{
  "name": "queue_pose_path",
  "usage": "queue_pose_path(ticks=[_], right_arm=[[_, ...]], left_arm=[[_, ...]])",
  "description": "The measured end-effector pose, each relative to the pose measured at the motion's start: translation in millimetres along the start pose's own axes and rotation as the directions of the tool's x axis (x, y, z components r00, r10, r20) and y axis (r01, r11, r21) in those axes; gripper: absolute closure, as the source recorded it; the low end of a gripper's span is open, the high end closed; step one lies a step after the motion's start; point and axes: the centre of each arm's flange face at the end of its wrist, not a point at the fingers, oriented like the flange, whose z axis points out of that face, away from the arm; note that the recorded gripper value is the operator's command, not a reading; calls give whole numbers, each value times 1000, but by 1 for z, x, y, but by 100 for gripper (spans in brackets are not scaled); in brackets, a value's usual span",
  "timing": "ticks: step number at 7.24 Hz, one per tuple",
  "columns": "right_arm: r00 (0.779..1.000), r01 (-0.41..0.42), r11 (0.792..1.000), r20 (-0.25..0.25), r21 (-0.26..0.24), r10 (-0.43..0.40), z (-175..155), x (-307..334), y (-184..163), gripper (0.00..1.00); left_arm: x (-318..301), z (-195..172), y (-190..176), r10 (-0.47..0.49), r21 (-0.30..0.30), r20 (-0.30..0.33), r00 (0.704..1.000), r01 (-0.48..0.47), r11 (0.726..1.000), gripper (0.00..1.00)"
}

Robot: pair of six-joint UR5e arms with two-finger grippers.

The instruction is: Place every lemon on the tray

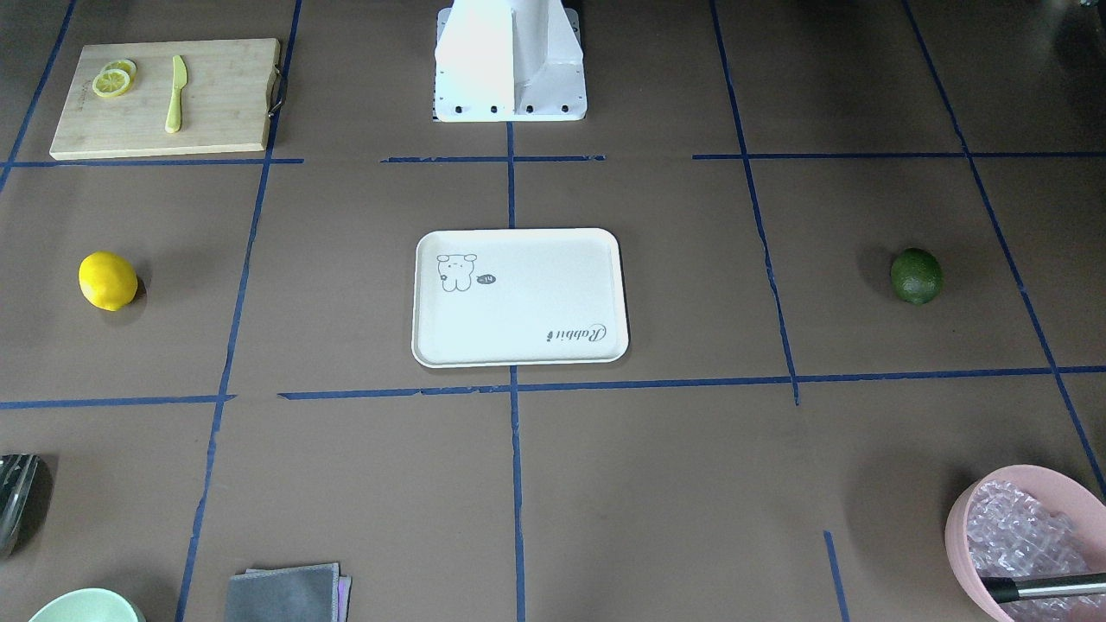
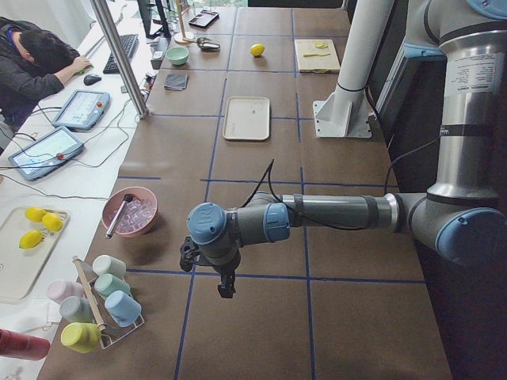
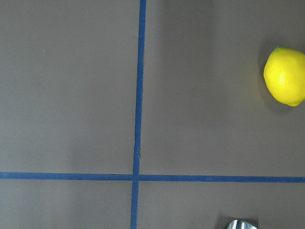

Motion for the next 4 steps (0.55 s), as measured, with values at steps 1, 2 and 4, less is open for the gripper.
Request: queue_pose_path(ticks=[1,2,4], right_arm=[[1000,0,1000,0,1,0,0,0,0,0],[1000,0,1000,0,0,0,0,0,-1,0],[1000,-3,1000,1,-1,3,0,0,-1,0]], left_arm=[[0,0,0,-1,0,0,1000,1,1000,0],[0,0,0,-2,0,0,1000,2,1000,0],[1,0,0,-3,1,0,1000,3,1000,0]])
